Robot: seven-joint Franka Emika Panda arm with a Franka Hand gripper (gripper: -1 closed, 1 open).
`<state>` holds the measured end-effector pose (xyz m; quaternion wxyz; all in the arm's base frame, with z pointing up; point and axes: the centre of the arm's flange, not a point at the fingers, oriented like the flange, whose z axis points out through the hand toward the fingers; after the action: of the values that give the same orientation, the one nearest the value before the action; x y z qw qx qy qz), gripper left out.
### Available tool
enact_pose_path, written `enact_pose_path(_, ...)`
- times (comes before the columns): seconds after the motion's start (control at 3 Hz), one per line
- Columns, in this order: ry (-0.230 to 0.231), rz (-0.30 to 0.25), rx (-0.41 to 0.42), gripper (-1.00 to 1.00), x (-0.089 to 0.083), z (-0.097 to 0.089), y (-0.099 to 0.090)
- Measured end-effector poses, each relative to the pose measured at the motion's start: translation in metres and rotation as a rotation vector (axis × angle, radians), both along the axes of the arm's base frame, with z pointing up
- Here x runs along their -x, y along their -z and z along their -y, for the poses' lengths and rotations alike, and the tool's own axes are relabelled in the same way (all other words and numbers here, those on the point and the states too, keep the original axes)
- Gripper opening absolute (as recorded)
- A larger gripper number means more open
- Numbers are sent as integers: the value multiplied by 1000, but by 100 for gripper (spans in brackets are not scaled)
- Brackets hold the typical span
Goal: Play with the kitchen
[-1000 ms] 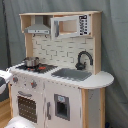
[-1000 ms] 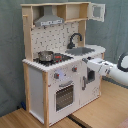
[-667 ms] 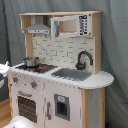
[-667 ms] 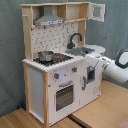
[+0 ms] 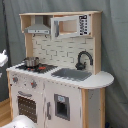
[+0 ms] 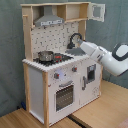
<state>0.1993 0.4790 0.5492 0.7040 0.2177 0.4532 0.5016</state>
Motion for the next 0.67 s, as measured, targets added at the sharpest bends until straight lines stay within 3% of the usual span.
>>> enact_pose_path(0.67, 69, 119, -118, 100, 12, 2, -66)
